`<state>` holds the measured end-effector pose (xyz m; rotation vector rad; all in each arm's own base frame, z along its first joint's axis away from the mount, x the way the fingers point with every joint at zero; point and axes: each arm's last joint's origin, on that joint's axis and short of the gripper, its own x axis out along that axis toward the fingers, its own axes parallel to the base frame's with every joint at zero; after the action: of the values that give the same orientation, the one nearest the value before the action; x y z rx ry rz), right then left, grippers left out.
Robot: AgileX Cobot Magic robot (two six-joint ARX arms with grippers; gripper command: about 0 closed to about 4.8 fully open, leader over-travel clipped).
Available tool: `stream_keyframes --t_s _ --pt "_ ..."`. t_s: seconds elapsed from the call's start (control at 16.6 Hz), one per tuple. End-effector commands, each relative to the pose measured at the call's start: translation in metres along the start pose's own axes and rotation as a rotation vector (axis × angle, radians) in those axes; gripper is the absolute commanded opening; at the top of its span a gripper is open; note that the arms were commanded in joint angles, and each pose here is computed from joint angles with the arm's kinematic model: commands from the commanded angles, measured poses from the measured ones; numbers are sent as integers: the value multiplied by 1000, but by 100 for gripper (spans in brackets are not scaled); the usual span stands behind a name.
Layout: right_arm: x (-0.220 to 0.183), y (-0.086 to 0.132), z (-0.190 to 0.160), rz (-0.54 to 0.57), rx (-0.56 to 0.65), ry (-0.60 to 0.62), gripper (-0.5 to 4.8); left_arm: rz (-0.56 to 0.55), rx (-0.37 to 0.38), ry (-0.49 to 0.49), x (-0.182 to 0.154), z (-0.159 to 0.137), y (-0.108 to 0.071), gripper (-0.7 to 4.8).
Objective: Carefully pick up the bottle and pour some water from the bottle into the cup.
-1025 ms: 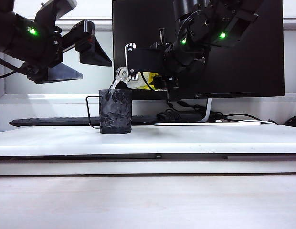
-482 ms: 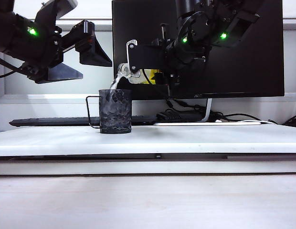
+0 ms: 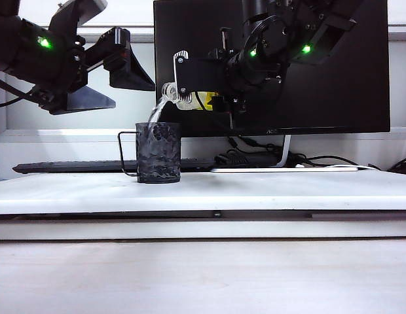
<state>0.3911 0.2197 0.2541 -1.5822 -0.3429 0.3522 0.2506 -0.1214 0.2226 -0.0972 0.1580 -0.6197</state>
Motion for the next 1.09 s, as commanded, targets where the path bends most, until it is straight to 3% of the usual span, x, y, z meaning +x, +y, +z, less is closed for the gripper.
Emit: stream_keyframes --t_s 0.06,0.84,1.09 --pt "-1 -12 -1 -66 5 4 170 -5 10 -15 0 3 0 479" --pt "-1 -11 -2 -61 8 5 170 -5 10 -14 0 3 0 479" --pt "-1 -9 -1 -38 106 2 170 -5 10 -14 0 3 0 479"
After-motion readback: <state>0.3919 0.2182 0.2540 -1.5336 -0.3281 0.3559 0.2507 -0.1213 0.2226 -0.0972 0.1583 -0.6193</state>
